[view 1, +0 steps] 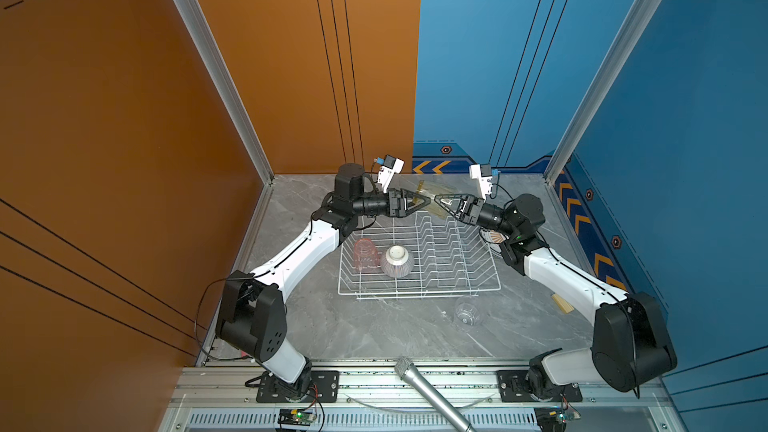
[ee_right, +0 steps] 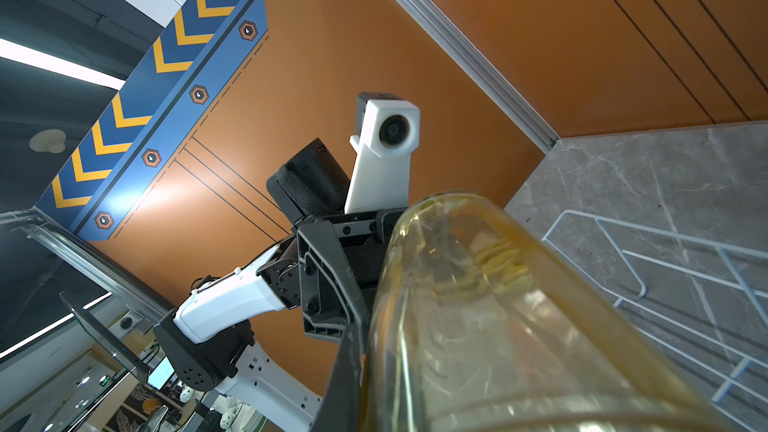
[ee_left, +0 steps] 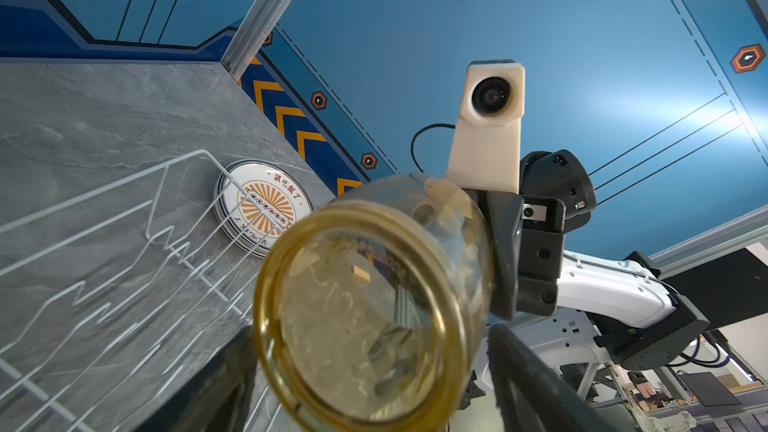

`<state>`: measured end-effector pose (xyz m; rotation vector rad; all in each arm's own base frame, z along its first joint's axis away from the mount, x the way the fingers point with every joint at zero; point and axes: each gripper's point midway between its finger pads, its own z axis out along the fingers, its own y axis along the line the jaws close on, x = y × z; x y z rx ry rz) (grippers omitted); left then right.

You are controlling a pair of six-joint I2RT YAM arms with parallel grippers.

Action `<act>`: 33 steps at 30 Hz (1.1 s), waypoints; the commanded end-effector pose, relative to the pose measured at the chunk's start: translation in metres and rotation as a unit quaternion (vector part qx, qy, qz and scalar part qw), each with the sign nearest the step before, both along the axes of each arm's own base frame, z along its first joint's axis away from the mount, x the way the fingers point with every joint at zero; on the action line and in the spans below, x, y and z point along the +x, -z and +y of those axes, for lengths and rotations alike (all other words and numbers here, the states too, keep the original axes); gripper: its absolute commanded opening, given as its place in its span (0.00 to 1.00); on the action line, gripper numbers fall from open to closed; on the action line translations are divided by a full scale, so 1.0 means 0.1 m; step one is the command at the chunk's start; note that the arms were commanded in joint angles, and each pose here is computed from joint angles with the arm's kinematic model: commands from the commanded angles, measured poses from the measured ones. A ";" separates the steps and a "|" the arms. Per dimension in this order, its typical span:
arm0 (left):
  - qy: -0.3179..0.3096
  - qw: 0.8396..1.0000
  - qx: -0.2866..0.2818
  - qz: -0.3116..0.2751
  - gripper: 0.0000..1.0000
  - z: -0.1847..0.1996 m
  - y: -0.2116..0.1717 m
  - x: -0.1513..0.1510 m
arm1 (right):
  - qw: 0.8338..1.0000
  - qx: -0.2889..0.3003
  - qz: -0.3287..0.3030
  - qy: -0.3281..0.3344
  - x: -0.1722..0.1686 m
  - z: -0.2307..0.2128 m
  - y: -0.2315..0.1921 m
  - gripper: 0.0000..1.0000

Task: Unload the mixed dishes from the dish rack
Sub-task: 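Open the left gripper while the right gripper carries the cup toward the table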

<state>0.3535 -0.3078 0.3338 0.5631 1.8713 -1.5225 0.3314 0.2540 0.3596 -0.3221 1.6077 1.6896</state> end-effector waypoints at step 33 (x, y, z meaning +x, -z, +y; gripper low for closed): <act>-0.351 0.860 0.370 -0.032 0.92 1.74 0.80 -0.05 | 0.701 -0.680 -0.135 -0.169 -2.04 0.26 1.69 0.00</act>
